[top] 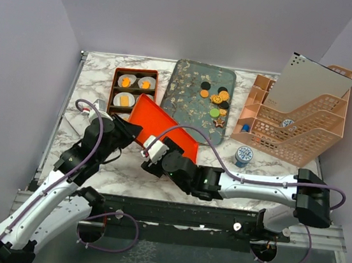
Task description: Pack the cookies
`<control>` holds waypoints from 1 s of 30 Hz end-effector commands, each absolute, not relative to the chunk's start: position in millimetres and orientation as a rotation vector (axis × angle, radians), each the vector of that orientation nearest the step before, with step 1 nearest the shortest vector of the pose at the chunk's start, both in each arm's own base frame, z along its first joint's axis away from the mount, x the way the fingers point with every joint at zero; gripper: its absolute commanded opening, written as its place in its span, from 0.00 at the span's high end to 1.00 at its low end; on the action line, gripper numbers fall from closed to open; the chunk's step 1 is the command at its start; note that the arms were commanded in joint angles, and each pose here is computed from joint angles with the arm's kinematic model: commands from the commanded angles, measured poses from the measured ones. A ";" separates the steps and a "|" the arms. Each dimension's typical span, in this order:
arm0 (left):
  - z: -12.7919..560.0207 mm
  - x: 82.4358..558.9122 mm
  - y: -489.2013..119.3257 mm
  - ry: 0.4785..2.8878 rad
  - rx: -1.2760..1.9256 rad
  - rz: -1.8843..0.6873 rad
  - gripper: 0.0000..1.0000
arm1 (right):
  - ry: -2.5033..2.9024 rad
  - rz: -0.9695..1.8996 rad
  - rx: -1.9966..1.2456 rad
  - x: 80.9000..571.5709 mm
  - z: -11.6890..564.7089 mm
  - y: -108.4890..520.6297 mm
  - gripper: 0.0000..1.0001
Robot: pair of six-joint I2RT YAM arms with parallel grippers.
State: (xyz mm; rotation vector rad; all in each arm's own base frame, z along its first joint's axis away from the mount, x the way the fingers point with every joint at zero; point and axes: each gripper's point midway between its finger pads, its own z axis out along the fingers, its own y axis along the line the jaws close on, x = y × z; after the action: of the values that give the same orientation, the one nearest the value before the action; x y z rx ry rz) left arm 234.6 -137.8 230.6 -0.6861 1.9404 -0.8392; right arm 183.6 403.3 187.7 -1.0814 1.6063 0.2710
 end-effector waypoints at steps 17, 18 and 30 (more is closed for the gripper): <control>274.7 258.7 -139.2 1.803 -0.808 -0.894 1.00 | 1.477 -0.275 -0.874 221.2 184.7 376.1 0.34; 275.0 259.0 -139.3 1.804 -0.802 -0.891 1.00 | 1.477 -0.274 -0.875 221.3 184.4 376.6 0.40; 278.8 270.1 -134.6 1.853 -0.545 -0.688 0.49 | 1.510 -0.119 -0.802 218.7 205.5 379.8 0.97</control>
State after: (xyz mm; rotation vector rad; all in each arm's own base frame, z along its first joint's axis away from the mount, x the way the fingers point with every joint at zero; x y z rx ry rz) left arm 259.1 -142.8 254.0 -0.6945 1.9062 -0.7933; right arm 217.5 384.3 183.0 -0.9144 1.4825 -0.2073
